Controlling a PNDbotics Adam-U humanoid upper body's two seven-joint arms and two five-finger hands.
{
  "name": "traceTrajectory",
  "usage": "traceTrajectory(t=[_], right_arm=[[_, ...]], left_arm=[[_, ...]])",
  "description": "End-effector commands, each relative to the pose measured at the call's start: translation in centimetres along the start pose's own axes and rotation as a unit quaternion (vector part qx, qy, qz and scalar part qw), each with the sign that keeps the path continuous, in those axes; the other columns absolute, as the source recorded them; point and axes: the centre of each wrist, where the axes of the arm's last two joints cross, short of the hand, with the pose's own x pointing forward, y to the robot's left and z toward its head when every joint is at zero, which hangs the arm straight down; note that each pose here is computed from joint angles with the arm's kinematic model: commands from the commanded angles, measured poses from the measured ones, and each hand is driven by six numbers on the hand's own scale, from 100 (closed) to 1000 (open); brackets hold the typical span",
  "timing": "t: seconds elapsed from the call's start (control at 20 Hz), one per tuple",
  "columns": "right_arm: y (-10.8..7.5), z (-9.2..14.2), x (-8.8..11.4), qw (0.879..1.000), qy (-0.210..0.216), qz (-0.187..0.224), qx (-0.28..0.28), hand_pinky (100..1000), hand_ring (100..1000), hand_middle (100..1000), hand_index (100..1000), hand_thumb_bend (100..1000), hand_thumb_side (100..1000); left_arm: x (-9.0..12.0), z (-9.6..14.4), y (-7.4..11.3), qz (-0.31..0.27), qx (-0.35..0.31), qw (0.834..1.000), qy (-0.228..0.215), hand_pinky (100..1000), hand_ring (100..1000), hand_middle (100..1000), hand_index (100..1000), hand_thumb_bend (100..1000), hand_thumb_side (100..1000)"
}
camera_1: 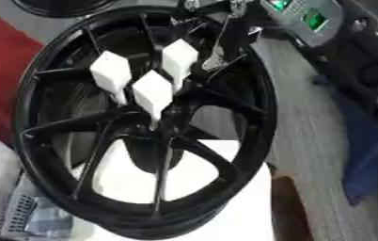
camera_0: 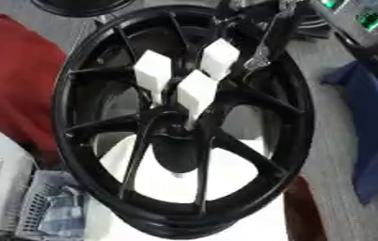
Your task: Pull the pin out of the wheel hub.
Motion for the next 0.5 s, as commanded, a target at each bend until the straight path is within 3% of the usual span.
traceTrajectory(t=[0.05,0.25,0.5], right_arm=[[-1.1,0.6,0.4,0.999,-0.001,-0.022,-0.027,825,631,451,599,161,100],[-1.5,0.7,1.0,0.998,-0.006,-0.047,-0.035,822,620,422,570,136,100],[-2.7,1.6,1.8,0.997,-0.014,-0.047,-0.051,819,614,403,554,147,100]], left_arm=[[0.9,-0.2,0.1,-0.002,-0.001,1.000,-0.016,761,706,580,729,456,634],[0.9,-0.2,0.2,-0.003,0.001,1.000,-0.016,761,706,580,729,457,633],[0.9,-0.2,0.3,-0.004,0.003,1.000,-0.016,762,705,580,730,459,632]])
